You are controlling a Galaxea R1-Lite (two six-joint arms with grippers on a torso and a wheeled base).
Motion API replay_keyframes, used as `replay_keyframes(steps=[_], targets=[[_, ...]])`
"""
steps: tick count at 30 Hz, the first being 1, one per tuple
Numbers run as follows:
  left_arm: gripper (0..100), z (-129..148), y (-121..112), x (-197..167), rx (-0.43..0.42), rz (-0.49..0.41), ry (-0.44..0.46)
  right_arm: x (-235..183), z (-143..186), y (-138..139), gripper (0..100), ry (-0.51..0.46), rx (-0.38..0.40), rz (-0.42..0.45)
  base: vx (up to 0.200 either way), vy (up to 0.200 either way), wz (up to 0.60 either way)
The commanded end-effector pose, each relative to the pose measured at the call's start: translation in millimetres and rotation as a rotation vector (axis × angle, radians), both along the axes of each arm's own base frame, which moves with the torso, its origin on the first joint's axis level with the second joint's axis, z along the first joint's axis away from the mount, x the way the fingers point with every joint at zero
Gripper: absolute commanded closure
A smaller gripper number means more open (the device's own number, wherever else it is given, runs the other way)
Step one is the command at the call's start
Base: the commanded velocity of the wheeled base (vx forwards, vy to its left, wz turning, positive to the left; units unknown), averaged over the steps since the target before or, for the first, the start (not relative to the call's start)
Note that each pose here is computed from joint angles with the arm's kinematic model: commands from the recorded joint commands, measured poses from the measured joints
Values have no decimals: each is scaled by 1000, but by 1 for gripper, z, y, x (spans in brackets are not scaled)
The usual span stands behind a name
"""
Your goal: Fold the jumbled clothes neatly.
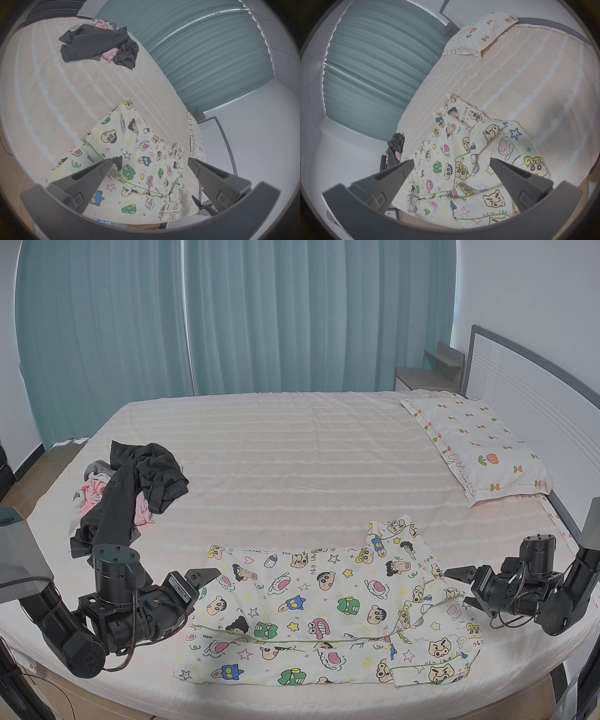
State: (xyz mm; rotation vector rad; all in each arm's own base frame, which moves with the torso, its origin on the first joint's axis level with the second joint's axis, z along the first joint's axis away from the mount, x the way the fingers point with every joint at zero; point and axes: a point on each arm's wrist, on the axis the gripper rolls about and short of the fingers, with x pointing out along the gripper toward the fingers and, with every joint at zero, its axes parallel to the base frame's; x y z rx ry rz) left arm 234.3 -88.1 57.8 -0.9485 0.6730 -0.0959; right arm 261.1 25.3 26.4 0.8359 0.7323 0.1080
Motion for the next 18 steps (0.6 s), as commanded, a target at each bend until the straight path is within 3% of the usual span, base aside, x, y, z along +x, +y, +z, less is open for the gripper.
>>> replay_keyframes(steps=[1,18], targets=[[0,-1,0,0,2,1,5,-1,0,0,0,3,-1,2,0,0,0],[0,-1,-1,-1,7,-5,1,0,-2,2,0,9,1,10,12,0,0]])
